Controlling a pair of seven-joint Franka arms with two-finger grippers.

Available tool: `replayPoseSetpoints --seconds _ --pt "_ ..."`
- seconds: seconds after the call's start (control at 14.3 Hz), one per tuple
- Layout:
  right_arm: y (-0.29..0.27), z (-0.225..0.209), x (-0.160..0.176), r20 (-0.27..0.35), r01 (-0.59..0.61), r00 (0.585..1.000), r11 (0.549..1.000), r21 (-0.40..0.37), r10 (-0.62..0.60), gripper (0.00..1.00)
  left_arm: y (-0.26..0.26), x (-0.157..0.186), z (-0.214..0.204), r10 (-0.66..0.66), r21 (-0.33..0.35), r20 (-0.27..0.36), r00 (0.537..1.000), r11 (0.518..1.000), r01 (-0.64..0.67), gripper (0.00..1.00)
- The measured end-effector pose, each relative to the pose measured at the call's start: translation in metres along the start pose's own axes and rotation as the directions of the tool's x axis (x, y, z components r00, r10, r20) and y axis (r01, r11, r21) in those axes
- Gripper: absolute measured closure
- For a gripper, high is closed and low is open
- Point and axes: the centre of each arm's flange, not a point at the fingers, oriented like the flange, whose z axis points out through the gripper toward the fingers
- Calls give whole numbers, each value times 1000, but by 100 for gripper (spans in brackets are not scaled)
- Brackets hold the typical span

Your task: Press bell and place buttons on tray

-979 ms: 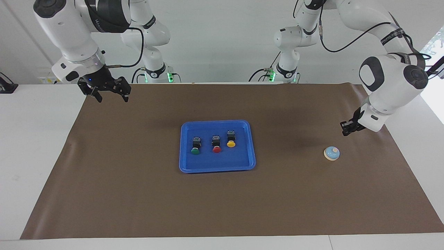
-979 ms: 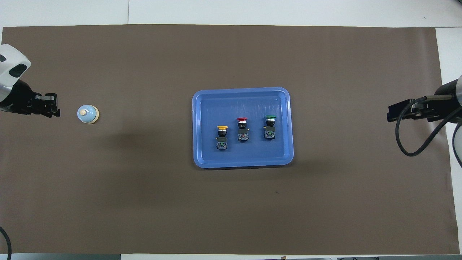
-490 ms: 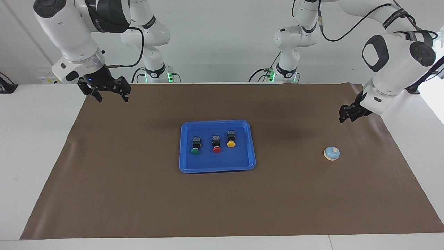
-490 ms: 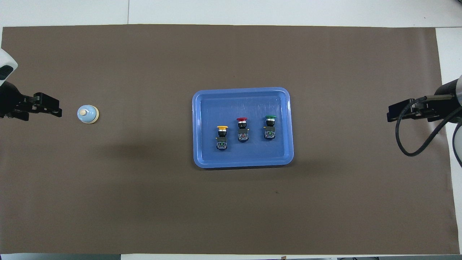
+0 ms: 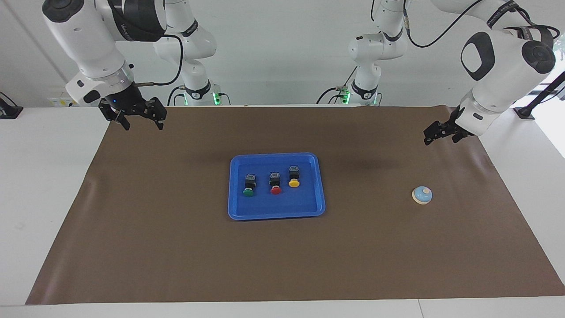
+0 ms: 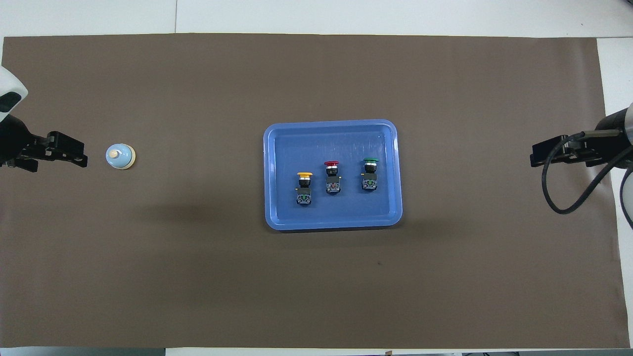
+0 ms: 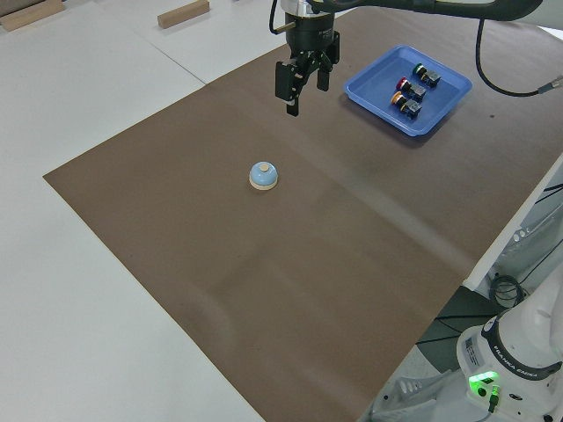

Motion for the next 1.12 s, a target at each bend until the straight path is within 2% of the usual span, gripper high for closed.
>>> replayPoseSetpoints --seconds 0.21,0.63,1.12 --pt "0 0 0 0 0 1000 1000 0 0 0 0 -10 -19 1 0 28 1000 1000 -1 0" --pt "0 0 0 0 0 1000 1000 0 0 0 0 -40 -57 0 2 14 1000 1000 0 0" --pt "0 0 0 0 0 1000 1000 0 0 0 1 -43 -54 1 2 23 1000 1000 -1 0"
